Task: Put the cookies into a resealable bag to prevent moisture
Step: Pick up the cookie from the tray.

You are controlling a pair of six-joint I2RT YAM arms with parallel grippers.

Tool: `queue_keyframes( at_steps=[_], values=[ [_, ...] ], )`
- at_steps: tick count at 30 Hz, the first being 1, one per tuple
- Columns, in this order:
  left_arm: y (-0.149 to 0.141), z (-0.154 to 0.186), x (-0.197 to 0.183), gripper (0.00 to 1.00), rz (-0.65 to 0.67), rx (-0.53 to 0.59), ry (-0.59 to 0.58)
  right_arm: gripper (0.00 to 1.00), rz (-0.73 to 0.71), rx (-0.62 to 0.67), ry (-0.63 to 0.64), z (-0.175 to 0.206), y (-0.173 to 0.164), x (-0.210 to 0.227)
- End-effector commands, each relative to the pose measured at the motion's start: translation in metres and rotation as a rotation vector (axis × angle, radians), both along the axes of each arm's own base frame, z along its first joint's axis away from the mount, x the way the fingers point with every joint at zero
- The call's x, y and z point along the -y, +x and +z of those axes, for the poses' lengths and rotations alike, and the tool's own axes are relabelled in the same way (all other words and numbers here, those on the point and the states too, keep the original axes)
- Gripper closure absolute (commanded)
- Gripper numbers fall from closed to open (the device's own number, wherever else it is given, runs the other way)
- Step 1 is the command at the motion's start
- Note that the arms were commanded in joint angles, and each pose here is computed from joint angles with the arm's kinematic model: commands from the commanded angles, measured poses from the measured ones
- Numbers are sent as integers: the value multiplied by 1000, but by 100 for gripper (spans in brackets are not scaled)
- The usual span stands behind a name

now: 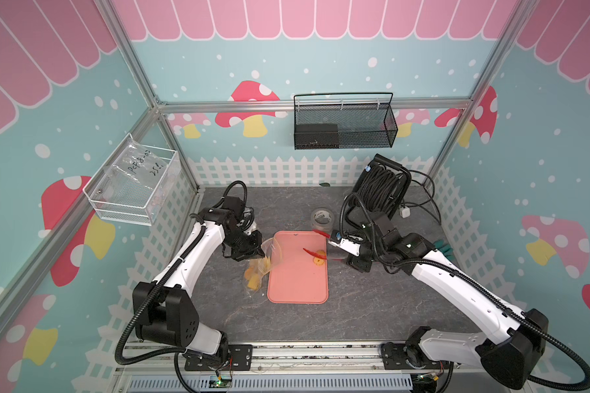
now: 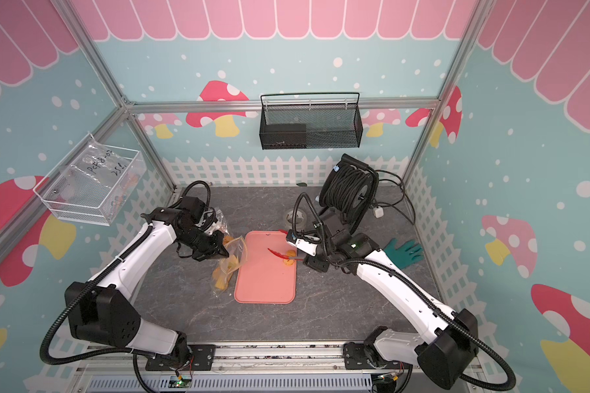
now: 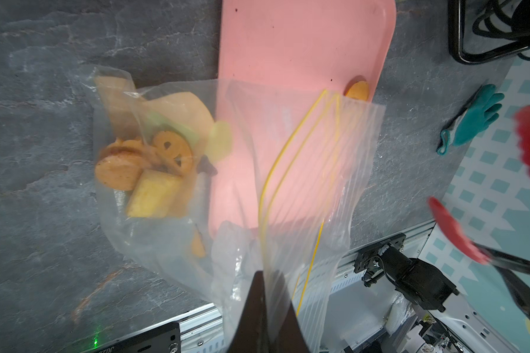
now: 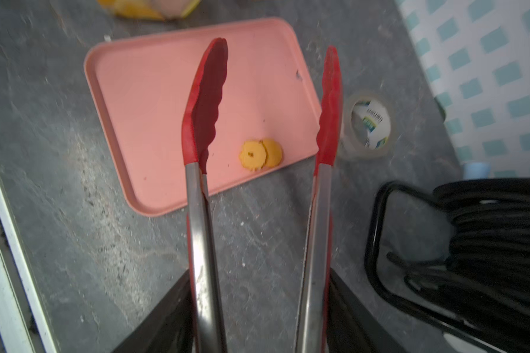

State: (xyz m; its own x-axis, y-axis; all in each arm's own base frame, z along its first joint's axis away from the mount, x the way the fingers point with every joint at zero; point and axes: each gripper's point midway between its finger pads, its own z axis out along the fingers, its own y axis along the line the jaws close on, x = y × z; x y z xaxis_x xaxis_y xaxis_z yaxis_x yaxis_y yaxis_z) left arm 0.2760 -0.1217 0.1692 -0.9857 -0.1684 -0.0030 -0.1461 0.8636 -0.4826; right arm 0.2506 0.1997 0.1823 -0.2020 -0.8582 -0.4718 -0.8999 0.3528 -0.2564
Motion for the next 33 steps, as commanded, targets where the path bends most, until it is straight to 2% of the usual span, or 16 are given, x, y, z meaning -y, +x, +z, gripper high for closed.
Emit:
queue_keyframes(
  at_steps=[1,6,12,23,33],
  values=[
    [5,8,0,100,-20,31,-2,38,19,-39,-93,-23,-1,8],
    [3,6,-1,100,-18,27,2,42,24,-74,-163,-52,9,8],
    [-1,1,-2,100,-20,14,6,45,11,-49,-226,-67,19,12],
    [0,-2,-1,100,-25,6,3,46,50,-67,-231,-80,18,0],
    [-3,-4,-2,100,-25,5,6,53,55,-71,-278,-83,18,-1]
  ],
)
